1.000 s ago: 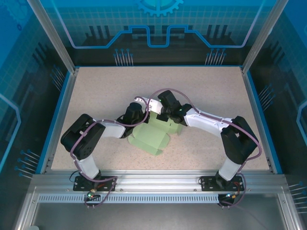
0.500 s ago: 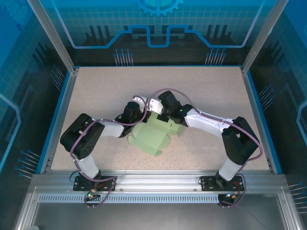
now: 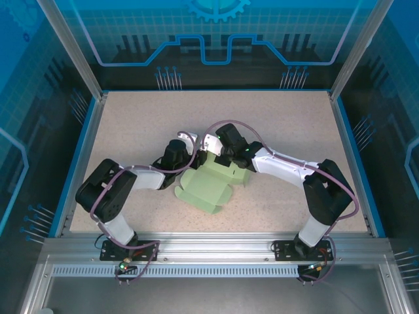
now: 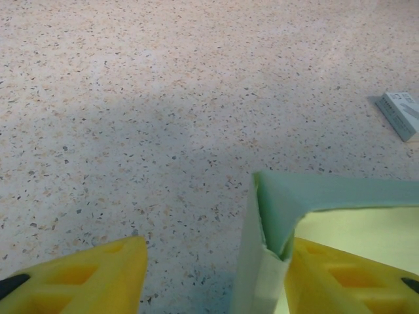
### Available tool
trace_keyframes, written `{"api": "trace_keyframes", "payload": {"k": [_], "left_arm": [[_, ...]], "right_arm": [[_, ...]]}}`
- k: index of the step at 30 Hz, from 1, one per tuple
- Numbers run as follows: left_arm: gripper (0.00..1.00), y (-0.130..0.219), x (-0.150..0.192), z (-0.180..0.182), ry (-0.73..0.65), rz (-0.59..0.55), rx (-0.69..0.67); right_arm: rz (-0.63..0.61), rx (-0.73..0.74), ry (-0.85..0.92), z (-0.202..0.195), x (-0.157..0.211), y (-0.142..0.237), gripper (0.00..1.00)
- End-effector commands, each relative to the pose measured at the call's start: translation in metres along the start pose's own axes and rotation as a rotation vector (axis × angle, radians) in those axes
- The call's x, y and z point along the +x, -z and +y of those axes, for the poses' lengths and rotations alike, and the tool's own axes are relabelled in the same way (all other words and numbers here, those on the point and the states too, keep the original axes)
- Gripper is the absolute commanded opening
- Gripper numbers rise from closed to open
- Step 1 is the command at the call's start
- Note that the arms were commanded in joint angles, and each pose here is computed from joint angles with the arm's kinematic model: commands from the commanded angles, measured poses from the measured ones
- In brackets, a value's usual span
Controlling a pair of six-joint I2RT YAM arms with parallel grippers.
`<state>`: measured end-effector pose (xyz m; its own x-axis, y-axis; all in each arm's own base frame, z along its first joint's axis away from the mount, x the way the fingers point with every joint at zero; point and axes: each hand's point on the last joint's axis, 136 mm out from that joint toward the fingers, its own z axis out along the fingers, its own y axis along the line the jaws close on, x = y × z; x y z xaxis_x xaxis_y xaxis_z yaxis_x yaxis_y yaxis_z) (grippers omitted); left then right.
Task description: Fold the paper box
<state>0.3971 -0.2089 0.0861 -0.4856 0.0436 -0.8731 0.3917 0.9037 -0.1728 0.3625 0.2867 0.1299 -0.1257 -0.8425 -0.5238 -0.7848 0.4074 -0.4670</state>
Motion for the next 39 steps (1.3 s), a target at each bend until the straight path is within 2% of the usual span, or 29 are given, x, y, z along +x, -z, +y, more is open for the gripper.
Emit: {"api": "trace_keyframes", "payload": {"k": [1,12,39], "left_arm": [[0.59,0.009,-0.007,-0.004,0.022,-0.011,0.036],[0.61,0.008,0.009,-0.001,0.053,0.043,0.082],[0.60,-0.007,0.039,-0.017,0.015,0.121,0.198]], "right_arm": [[0.003,0.022,-0.025,-0.010,-0.005,0.007,0.00],[-0.001,0.025,-0.021,-0.013,-0.009,0.008,0.00],[-0.014,0.013,-0.006,-0.013,-0.010,0.014,0.00]]}}
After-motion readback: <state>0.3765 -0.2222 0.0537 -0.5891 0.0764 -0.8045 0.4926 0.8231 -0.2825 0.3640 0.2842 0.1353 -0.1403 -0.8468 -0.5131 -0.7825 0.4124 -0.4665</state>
